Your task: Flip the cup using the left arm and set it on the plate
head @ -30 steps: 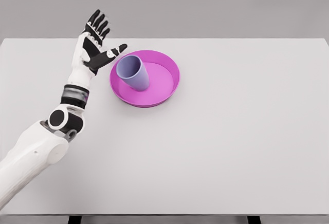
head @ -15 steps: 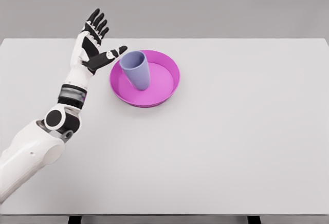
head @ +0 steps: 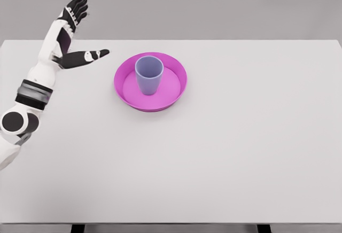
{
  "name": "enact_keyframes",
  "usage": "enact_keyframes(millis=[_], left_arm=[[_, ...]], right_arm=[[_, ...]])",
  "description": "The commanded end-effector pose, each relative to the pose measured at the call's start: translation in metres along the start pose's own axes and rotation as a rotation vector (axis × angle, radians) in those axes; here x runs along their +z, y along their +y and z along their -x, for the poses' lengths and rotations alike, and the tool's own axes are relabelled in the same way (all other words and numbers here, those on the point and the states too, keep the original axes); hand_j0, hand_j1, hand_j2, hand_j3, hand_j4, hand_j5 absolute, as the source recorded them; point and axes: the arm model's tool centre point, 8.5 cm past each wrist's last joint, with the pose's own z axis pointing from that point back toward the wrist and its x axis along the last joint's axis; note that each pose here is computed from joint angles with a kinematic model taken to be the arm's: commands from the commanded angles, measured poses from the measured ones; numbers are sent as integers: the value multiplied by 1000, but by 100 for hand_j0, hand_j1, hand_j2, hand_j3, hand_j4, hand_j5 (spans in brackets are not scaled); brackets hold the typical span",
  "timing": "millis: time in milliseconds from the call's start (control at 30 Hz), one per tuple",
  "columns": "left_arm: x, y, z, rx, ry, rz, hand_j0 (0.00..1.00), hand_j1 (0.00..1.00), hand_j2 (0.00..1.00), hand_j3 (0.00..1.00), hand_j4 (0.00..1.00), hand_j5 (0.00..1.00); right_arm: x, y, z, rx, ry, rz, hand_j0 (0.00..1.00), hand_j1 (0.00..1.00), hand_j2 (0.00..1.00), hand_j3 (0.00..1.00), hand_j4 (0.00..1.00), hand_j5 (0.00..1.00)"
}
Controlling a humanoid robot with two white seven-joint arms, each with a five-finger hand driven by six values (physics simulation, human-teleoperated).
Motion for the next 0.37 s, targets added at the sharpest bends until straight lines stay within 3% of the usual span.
enact_keyframes(millis=[0,200,333], left_arm=[[7,18,-13,-92,-17,32,100,100,100,100,100,100],[29,62,-22,-227,34,48,100,100,100,100,100,100],[35,66,-19,-252,51,53,100,100,100,100,100,100]], right_arm=[[0,0,0,0,0,0,100,100,100,100,100,100],[0,0,0,2,0,0,100,100,100,100,100,100],[0,0,0,0,0,0,100,100,100,100,100,100]])
